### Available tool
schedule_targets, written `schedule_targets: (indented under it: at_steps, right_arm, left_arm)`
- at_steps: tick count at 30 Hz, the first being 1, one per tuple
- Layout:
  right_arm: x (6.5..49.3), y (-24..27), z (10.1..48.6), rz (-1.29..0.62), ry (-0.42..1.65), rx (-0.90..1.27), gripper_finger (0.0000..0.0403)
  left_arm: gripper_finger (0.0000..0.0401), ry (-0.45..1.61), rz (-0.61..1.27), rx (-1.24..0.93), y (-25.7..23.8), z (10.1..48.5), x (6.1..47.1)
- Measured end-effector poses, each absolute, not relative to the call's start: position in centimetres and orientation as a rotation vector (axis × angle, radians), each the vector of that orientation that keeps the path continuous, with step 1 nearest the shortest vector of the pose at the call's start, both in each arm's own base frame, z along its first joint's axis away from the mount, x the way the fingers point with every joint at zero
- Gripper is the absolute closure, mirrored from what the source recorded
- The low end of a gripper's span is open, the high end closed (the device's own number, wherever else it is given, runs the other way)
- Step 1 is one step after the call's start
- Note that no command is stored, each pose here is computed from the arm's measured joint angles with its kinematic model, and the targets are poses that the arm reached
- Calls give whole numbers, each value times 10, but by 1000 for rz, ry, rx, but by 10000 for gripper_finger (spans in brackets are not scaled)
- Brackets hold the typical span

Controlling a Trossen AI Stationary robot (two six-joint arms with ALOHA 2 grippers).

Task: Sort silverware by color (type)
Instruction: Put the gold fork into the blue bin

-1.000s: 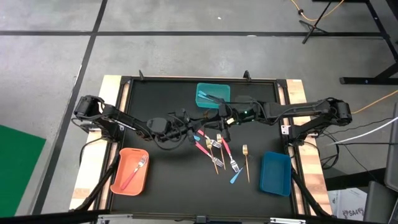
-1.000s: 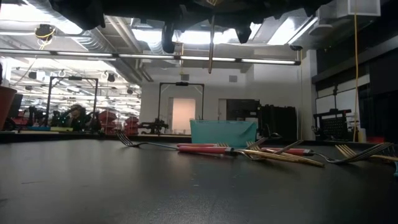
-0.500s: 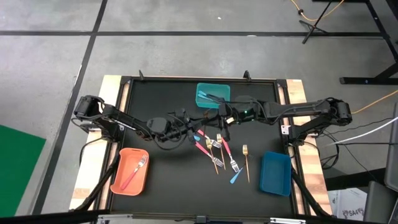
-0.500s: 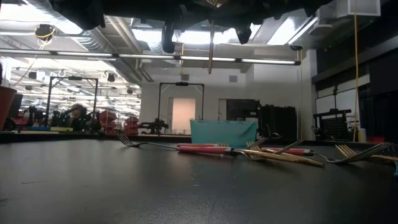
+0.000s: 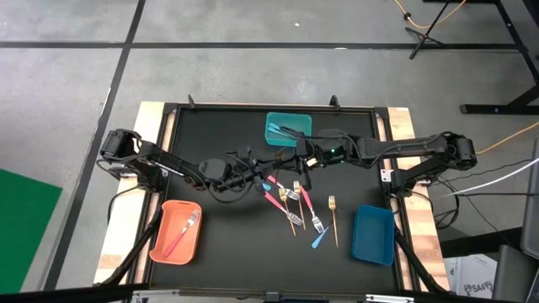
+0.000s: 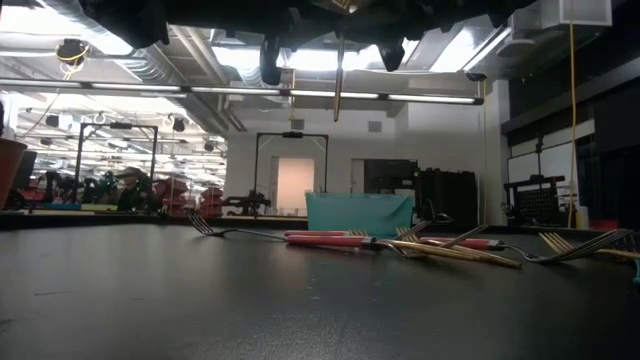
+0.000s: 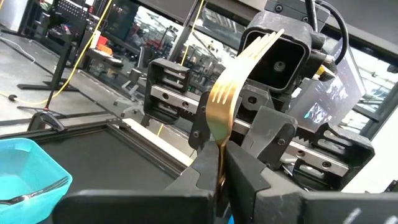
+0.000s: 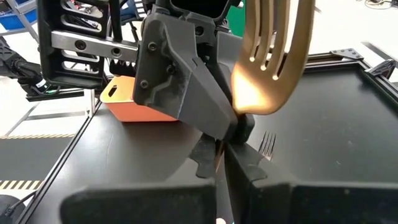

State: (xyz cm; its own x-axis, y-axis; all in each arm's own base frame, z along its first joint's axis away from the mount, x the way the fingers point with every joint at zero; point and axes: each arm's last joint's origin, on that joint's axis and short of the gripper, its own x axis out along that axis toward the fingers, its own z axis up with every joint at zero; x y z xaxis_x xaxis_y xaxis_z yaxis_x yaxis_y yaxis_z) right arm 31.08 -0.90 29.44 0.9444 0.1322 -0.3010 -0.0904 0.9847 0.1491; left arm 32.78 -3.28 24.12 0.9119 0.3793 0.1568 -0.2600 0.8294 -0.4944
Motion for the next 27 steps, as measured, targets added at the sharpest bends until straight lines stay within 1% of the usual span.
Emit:
schedule_targets:
  at_steps: [10,20,27]
  right_arm:
    - [311,-9,294,113,321,134,401]
    - [309,-9,293,111,348,142,402]
    - [296,-9,304,89,340,139,403]
  left_arm:
    - [386,-251,344,-493,-33,241,328]
    - [325,-246,322,-496,-33,241,328]
    - [311,-229,323,-489,-34,239,328]
